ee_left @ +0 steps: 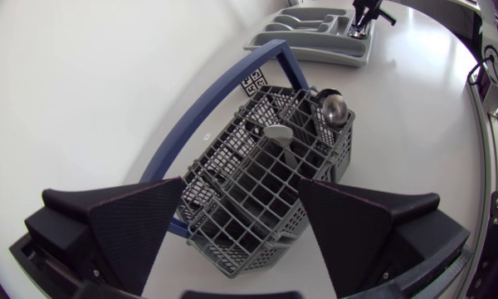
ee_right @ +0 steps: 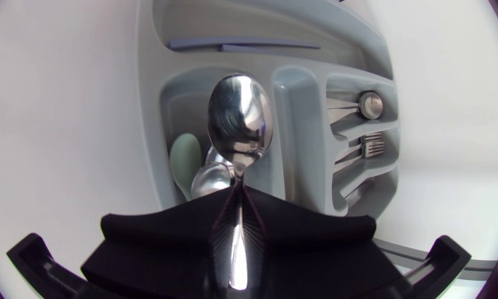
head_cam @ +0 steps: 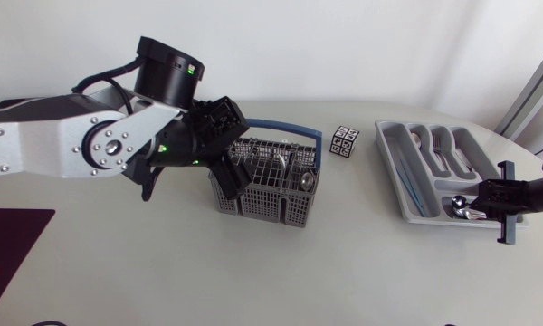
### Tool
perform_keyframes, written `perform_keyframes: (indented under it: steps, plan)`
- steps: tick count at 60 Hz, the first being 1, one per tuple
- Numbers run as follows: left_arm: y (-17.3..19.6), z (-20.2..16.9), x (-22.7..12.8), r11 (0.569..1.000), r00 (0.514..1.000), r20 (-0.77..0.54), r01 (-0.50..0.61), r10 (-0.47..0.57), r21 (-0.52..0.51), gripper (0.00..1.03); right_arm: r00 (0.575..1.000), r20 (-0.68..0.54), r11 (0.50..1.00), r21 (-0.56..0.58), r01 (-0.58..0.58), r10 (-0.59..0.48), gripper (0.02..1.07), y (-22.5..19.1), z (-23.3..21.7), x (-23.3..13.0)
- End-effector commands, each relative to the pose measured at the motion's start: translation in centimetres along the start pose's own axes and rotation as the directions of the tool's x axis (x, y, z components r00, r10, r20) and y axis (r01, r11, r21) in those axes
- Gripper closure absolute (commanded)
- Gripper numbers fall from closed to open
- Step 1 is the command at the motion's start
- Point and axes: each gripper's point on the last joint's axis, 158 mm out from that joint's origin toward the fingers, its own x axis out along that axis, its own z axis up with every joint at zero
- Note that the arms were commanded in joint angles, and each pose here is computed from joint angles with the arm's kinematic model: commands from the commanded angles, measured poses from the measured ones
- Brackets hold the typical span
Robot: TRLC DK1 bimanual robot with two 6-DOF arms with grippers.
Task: Transfer all utensils from the basket to the drawer tray.
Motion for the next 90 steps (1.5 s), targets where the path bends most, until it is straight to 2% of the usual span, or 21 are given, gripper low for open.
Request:
perform_keyframes:
  steps: [1,6,9,19,22,26,35,45,55,65,71,80,90]
  plan:
    - [0.0,-1.5,0.6,1.0,1.0,-0.02,0.002,-0.001,0.016,0.05,1.0,-0.009,0.999,-0.039,-0.023,0.023,0.82,1.5,0.0,1.1]
    - [0.3,-2.2,1.1,1.0,0.999,-0.033,-0.002,0.003,0.012,0.05,0.999,-0.033,0.999,-0.046,-0.002,0.001,0.68,1.2,-0.4,1.0]
    - [0.3,-2.6,1.4,1.0,0.999,-0.037,-0.003,0.004,0.011,0.05,0.999,-0.039,0.999,-0.049,0.013,-0.014,0.64,1.0,-0.4,0.7]
    - [-0.2,-4.2,2.4,1.0,0.998,-0.061,0.004,-0.003,0.011,0.05,0.996,-0.037,0.997,-0.012,0.079,-0.079,0.6,-0.6,0.8,-2.4]
    - [-0.4,-4.6,2.7,1.0,0.998,-0.068,0.008,-0.007,0.012,0.05,0.994,-0.004,0.994,0.023,0.107,-0.107,0.6,-1.2,2.2,-3.9]
    - [-0.3,-4.8,3.0,1.0,0.998,-0.066,0.004,-0.003,0.009,0.05,0.99,0.042,0.988,0.081,0.13,-0.134,0.53,-1.9,4.5,-5.8]
    - [-0.4,-5.6,4.4,1.0,0.997,-0.081,0.009,-0.009,-0.002,0.05,0.977,0.132,0.976,0.162,0.146,-0.168,0.51,-1.7,10.6,-8.8]
    - [-0.7,-6.0,5.9,1.0,0.995,-0.099,0.024,-0.025,-0.014,0.05,0.958,0.263,0.961,0.273,0.041,-0.115,0.51,0.0,18.7,-11.3]
    - [-1.1,-6.5,6.8,0.999,0.991,-0.123,0.044,-0.047,-0.026,0.05,0.922,0.383,0.925,0.369,-0.093,-0.06,0.52,1.5,26.3,-13.3]
    - [0.0,-3.9,4.2,0.999,0.998,-0.048,0.024,-0.026,-0.044,0.05,0.889,0.458,0.882,0.427,-0.198,-0.022,0.52,2.3,32.3,-15.0]
    - [0.2,-3.2,3.4,0.999,0.999,-0.028,0.015,-0.017,-0.042,0.05,0.863,0.505,0.875,0.413,-0.255,0.013,0.52,3.1,35.6,-16.0]
    - [-0.5,-3.4,3.1,0.999,0.999,-0.027,0.028,-0.029,-0.037,0.05,0.859,0.512,0.868,0.419,-0.269,0.019,0.52,3.2,38.6,-16.3]
    - [-0.9,-2.7,2.5,0.999,1.0,-0.008,0.027,-0.027,-0.026,0.05,0.879,0.476,0.841,0.463,-0.28,0.031,0.52,2.9,40.1,-14.8]
